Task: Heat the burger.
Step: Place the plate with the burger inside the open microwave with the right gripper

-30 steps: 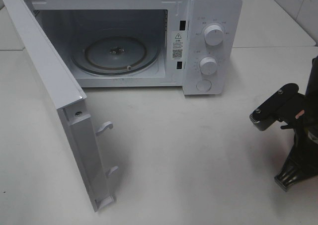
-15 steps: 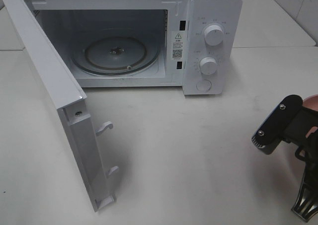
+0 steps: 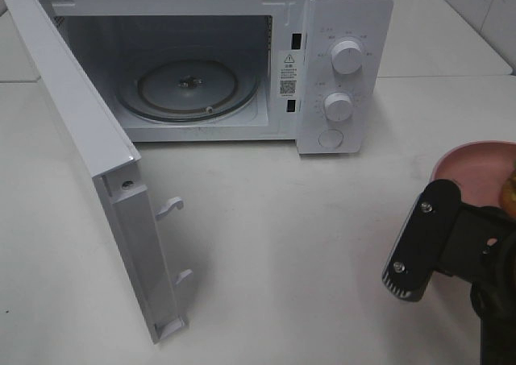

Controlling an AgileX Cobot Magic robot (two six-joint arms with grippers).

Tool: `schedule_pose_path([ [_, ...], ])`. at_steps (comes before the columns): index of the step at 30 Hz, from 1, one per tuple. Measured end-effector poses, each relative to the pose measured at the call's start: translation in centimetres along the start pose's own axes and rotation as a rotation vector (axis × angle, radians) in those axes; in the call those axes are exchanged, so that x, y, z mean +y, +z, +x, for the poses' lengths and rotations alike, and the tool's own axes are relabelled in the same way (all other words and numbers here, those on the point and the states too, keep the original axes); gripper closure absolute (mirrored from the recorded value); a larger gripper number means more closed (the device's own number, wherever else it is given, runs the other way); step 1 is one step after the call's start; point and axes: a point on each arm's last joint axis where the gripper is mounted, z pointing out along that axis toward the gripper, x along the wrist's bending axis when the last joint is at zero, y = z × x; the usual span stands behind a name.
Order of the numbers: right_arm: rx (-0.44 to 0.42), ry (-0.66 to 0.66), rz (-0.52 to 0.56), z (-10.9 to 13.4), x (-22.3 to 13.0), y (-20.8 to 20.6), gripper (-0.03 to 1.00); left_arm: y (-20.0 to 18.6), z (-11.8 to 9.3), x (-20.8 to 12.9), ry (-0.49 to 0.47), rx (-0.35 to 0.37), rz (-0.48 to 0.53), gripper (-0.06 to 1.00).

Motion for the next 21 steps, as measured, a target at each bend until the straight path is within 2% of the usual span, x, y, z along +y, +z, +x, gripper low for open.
schedule_pose_path([
  [10,0.012,-0.177,-0.100,2.9,0.0,-1.7,0.93,0.0,0.0,0.0,0.000,0.000,0.000,-0.03],
  [14,0.005,-0.225,-0.129,3.5,0.0,-2.0,0.93,0.0,0.0,0.0,0.000,0.000,0.000,-0.03],
  [21,-0.011,-0.380,-0.188,4.4,0.1,-2.6,0.93,0.0,0.0,0.0,0.000,0.000,-0.001,-0.03],
])
